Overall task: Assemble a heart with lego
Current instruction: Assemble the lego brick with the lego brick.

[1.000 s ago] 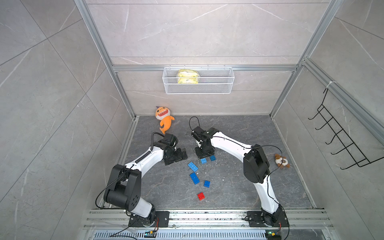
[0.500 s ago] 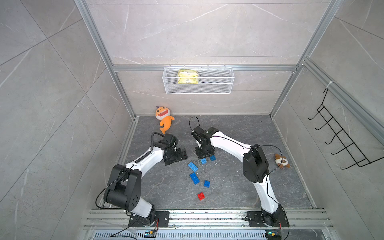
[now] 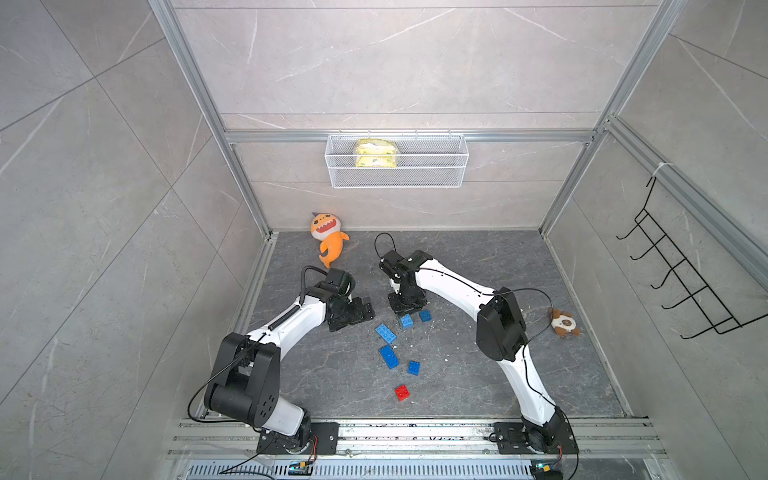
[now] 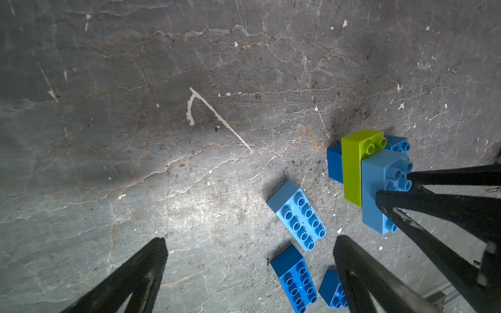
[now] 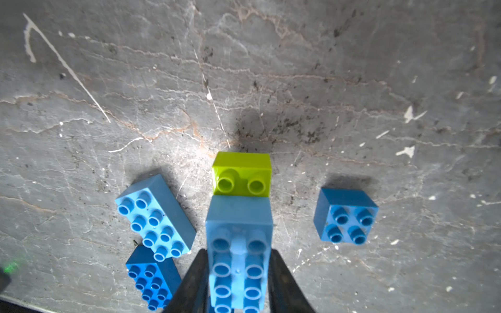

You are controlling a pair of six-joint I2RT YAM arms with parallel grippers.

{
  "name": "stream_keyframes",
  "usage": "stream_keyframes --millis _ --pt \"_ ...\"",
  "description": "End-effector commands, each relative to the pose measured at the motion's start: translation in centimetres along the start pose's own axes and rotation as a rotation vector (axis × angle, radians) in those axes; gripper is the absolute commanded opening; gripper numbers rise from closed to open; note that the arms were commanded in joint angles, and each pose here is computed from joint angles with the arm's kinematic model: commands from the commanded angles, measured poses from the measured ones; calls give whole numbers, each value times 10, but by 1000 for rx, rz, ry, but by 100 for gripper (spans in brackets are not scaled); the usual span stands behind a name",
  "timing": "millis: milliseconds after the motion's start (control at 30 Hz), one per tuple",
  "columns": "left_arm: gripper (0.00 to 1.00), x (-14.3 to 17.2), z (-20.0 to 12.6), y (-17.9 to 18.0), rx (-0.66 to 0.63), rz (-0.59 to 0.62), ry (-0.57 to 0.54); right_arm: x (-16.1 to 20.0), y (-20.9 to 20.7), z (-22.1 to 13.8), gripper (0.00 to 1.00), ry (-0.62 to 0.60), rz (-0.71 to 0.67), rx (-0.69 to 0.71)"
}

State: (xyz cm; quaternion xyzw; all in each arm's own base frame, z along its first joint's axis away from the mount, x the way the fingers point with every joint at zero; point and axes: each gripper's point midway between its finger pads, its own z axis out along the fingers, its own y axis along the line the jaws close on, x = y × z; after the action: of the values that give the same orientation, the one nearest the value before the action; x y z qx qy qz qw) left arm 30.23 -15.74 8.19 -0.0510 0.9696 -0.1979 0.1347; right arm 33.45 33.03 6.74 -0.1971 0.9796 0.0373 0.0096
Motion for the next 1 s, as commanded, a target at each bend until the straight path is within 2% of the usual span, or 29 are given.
stream_keyframes --millis 0,100,200,400,533,633,733,767,967 --pt "100 1 -9 -5 23 7 -18 20 -10 46 35 160 -16 62" --pt "100 3 -10 -4 23 4 -19 19 -11 37 37 162 -25 70" --pt "100 2 -11 -5 27 2 -24 16 -9 13 41 114 -26 58" --pt "100 -7 -18 -15 53 2 -43 1 -6 -42 60 -27 -25 40" --pt "100 -12 -27 -23 78 -6 -67 -4 -4 -61 62 -101 -25 14" --pt "100 -11 -31 -26 86 -10 -78 -9 -1 -71 57 -170 -34 -15" --pt "100 -9 -32 -23 79 -29 -85 -14 6 -75 38 -234 -57 -66" --pt "100 -7 -32 -22 77 -35 -84 -15 7 -74 35 -240 -61 -76" --pt "100 -2 -32 -22 74 -56 -92 -12 11 -42 33 -176 -71 -89"
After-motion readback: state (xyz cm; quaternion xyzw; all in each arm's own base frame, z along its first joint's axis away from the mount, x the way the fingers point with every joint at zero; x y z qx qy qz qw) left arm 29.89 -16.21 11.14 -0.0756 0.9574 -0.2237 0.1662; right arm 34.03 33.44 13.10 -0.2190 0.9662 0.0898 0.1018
